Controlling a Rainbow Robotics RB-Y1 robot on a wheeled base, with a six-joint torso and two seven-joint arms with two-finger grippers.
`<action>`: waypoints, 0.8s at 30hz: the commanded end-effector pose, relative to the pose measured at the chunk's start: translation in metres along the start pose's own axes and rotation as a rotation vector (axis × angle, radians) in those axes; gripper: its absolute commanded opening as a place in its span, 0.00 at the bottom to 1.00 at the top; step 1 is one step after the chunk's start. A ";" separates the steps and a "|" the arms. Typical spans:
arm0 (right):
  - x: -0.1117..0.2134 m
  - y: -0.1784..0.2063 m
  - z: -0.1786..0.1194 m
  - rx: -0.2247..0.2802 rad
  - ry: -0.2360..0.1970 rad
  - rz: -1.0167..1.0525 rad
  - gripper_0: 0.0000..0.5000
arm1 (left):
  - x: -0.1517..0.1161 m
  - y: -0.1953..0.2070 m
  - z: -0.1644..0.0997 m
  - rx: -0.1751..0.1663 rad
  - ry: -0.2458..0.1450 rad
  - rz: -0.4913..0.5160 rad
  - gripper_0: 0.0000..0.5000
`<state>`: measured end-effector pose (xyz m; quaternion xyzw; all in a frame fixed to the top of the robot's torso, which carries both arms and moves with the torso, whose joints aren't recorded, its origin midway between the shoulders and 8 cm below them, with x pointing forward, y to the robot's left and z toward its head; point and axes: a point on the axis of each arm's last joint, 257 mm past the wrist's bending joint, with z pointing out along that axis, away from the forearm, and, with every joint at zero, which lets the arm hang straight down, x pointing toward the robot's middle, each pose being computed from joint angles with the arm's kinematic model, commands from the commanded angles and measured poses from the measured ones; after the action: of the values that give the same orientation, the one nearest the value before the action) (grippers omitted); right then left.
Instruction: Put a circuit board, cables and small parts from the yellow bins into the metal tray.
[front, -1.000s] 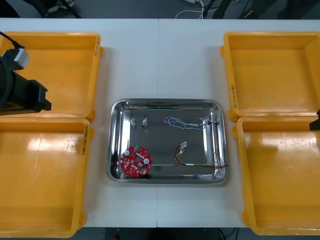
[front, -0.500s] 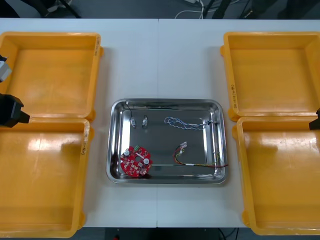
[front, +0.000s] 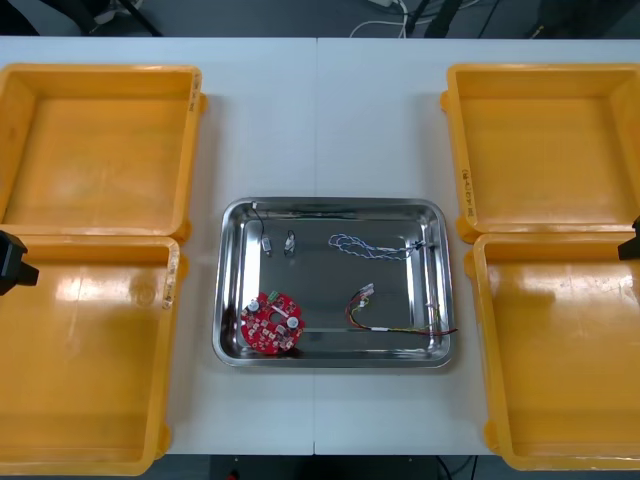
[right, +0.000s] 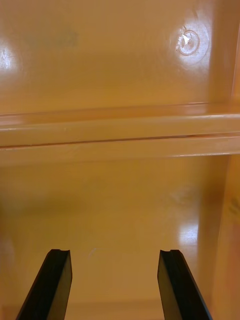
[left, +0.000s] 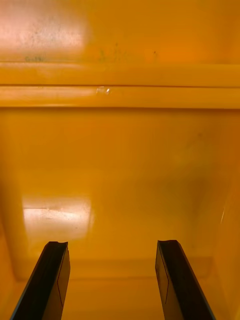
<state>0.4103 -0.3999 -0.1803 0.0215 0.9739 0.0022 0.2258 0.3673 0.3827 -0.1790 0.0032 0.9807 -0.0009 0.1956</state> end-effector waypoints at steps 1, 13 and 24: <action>-0.001 -0.002 -0.004 0.023 -0.012 -0.079 1.00 | 0.001 0.022 -0.010 -0.067 -0.030 0.059 1.00; -0.001 -0.002 -0.004 0.023 -0.012 -0.079 1.00 | 0.000 0.028 -0.019 -0.065 -0.053 0.066 1.00; -0.001 -0.002 -0.004 0.023 -0.012 -0.079 1.00 | -0.002 0.032 -0.026 -0.060 -0.067 0.076 1.00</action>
<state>0.4102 -0.3998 -0.1804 0.0215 0.9739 0.0022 0.2258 0.3640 0.4004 -0.1691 -0.0235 0.9759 -0.0008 0.2171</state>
